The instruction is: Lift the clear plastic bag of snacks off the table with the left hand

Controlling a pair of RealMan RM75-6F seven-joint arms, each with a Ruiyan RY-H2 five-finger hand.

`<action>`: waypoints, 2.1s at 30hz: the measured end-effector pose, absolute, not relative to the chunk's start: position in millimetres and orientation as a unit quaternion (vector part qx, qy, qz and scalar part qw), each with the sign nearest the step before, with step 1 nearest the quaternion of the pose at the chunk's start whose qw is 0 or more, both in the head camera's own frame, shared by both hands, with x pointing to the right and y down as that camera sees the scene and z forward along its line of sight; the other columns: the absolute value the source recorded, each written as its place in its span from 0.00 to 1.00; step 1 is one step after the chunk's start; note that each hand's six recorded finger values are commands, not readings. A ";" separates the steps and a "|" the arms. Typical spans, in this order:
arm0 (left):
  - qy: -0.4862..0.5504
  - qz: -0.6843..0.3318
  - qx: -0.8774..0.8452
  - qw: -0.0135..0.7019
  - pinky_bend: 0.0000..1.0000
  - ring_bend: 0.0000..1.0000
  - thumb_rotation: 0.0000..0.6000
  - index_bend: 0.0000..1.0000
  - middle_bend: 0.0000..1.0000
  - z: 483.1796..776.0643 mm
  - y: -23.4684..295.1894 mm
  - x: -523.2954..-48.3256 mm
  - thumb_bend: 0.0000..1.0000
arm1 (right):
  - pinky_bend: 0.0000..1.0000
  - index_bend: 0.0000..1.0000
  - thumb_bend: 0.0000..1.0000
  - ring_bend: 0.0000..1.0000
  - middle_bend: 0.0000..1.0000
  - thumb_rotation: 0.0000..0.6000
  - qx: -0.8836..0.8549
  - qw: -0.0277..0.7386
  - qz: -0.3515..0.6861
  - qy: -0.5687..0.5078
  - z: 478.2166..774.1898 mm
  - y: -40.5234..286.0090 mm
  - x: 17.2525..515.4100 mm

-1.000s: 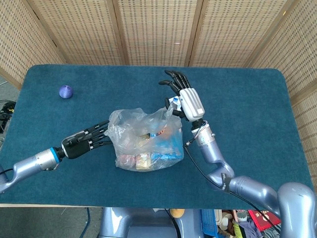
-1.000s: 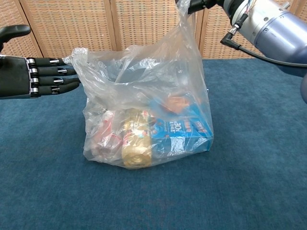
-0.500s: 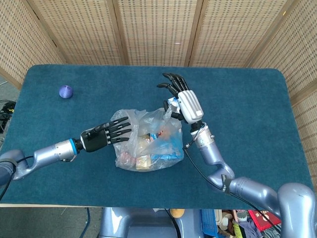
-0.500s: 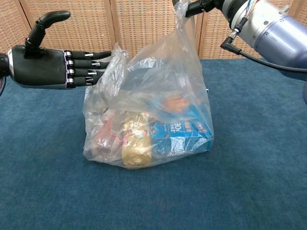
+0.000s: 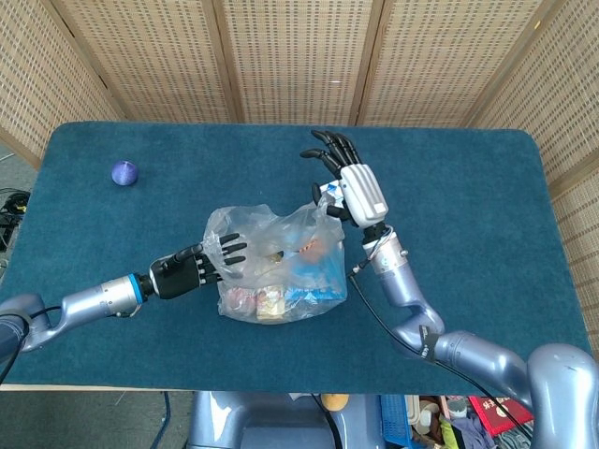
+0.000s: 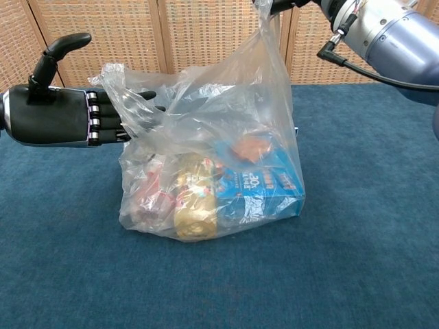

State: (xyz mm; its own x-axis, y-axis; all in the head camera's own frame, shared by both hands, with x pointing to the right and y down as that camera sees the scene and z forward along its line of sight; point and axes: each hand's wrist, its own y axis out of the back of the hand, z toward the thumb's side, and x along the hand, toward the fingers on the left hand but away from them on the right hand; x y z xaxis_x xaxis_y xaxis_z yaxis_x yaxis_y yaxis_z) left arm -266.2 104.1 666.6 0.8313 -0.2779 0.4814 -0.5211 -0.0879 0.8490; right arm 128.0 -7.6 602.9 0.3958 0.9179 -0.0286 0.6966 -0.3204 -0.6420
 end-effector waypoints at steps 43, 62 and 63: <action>-0.286 0.013 0.855 0.432 0.20 0.15 0.49 0.17 0.08 636.1 78.2 -188.3 0.32 | 0.00 0.26 0.64 0.00 0.11 1.00 -0.792 0.291 0.179 -0.506 579.1 -1.5 132.1; -0.263 0.023 0.874 0.408 0.17 0.12 0.48 0.14 0.06 623.6 81.1 -161.1 0.32 | 0.00 0.26 0.65 0.00 0.11 1.00 -0.800 0.300 0.166 -0.493 561.8 0.6 123.2; -0.261 0.024 0.876 0.405 0.17 0.11 0.48 0.14 0.06 622.4 81.1 -159.0 0.32 | 0.00 0.26 0.65 0.00 0.11 1.00 -0.800 0.300 0.166 -0.492 561.8 0.7 123.3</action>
State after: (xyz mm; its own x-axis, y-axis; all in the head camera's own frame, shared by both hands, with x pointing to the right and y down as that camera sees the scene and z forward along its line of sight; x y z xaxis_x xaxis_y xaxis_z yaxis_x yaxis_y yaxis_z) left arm -159.0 81.1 622.4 0.8624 -0.4385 0.2530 -0.4768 -0.5356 0.6970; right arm 123.3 0.7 561.8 0.4605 0.8871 0.0301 0.6886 -0.3357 -0.6428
